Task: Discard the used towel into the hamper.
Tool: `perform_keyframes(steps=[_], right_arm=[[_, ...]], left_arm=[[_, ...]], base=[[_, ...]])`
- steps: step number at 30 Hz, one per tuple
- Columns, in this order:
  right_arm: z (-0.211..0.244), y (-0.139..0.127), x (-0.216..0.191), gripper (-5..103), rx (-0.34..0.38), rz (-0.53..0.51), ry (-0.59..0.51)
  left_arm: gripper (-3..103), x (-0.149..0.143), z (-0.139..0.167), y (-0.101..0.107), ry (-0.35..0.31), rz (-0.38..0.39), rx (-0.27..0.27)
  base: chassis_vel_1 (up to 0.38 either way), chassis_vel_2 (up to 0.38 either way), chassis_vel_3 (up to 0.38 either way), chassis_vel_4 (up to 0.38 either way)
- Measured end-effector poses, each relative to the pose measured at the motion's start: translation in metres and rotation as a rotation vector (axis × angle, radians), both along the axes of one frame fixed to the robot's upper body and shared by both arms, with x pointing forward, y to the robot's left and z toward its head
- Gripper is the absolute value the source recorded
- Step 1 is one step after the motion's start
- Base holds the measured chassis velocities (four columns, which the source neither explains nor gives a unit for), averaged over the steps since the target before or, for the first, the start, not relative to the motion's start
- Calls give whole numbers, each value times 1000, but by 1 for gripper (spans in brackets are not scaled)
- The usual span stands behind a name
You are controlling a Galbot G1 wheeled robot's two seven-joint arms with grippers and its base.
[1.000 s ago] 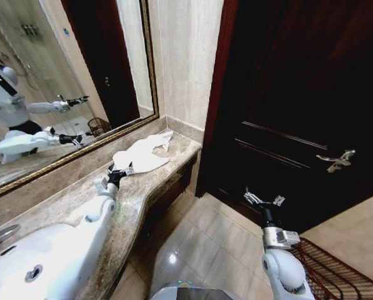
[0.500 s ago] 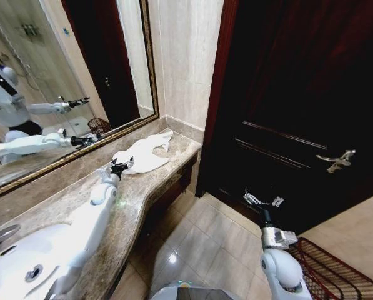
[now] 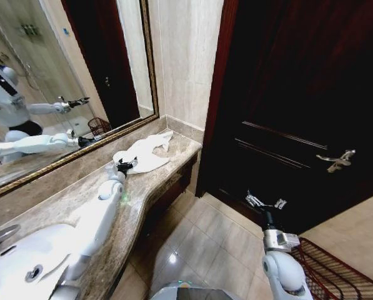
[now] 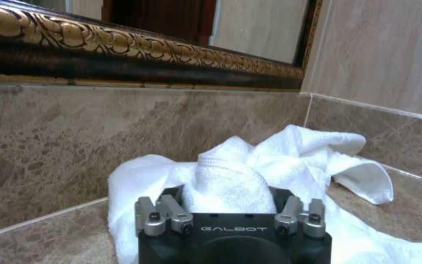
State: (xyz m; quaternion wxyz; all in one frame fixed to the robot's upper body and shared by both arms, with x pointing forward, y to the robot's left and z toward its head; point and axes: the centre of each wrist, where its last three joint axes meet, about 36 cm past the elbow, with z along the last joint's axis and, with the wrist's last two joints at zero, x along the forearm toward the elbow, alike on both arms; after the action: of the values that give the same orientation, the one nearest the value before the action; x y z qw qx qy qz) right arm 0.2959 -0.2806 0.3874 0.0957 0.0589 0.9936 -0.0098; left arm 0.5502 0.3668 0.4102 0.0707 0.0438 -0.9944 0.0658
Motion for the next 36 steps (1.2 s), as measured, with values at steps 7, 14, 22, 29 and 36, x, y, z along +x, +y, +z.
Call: perform_keyframes(steps=[7, 14, 22, 29, 36], right_arm=[[1, 2, 0, 100, 2, 3, -3], [0, 3, -1, 100, 6, 1, -5], [-1, 3, -3, 100, 8, 1, -4], [0, 2, -2, 100, 6, 1, -7], [1, 8, 0, 100, 17, 8, -14]], left_arm=[[55, -4, -1, 3, 0, -5, 5], [35, -6, 0, 3, -2, -11, 7], [15, -6, -1, 2, -14, -16, 5], [3, -7, -3, 3, -19, -19, 5], [3, -10, -1, 3, -38, -22, 3]], base=[[0, 0, 0, 0], [0, 0, 0, 0], [0, 0, 0, 0], [0, 0, 0, 0], [0, 0, 0, 0]])
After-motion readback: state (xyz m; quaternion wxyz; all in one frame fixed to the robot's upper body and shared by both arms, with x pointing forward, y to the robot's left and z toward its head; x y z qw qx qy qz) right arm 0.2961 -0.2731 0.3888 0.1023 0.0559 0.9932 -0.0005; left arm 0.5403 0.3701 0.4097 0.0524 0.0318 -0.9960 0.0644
